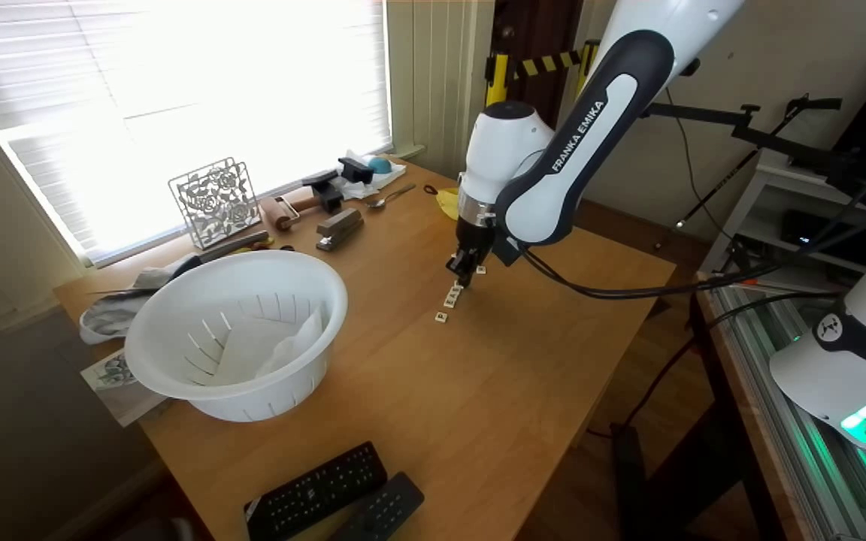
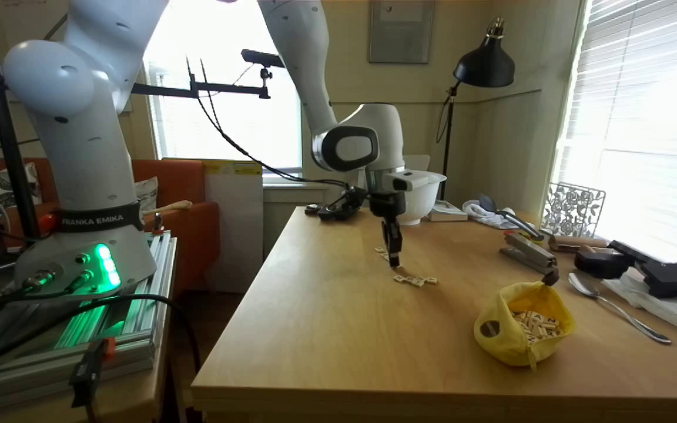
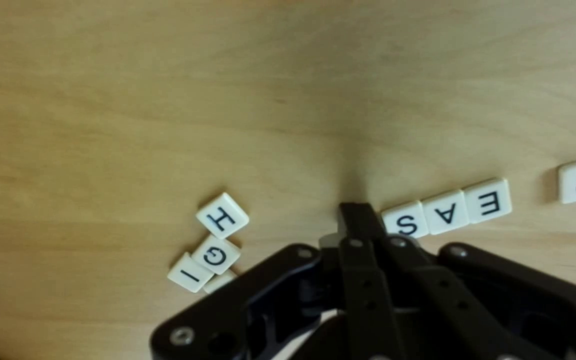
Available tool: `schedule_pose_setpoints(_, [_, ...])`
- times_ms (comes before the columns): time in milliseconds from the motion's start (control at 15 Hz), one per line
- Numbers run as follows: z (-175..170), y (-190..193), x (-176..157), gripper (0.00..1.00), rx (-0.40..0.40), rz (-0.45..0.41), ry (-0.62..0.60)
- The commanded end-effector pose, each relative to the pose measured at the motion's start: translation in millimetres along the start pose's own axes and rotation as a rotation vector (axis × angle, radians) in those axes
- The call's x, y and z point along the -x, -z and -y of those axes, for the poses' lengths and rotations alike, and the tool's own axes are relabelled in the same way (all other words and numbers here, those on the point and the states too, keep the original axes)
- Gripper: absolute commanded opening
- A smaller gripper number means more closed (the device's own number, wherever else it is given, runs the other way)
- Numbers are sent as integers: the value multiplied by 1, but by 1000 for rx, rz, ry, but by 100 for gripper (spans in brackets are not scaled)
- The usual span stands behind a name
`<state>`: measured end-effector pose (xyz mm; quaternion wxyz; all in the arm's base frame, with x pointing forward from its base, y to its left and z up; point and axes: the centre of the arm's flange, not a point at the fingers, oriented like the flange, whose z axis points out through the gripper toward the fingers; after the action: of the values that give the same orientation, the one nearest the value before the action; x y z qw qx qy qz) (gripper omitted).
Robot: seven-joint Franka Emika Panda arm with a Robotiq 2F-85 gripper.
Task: Create the word 'Ease' with the tiles.
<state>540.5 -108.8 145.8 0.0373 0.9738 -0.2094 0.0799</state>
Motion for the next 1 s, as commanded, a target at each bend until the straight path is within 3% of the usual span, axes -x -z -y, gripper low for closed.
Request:
schedule_pose_setpoints(0, [6,-4,3,0,9,16,-16])
schedule_pose_setpoints(933, [11,8,-1,0,3,-18,-15])
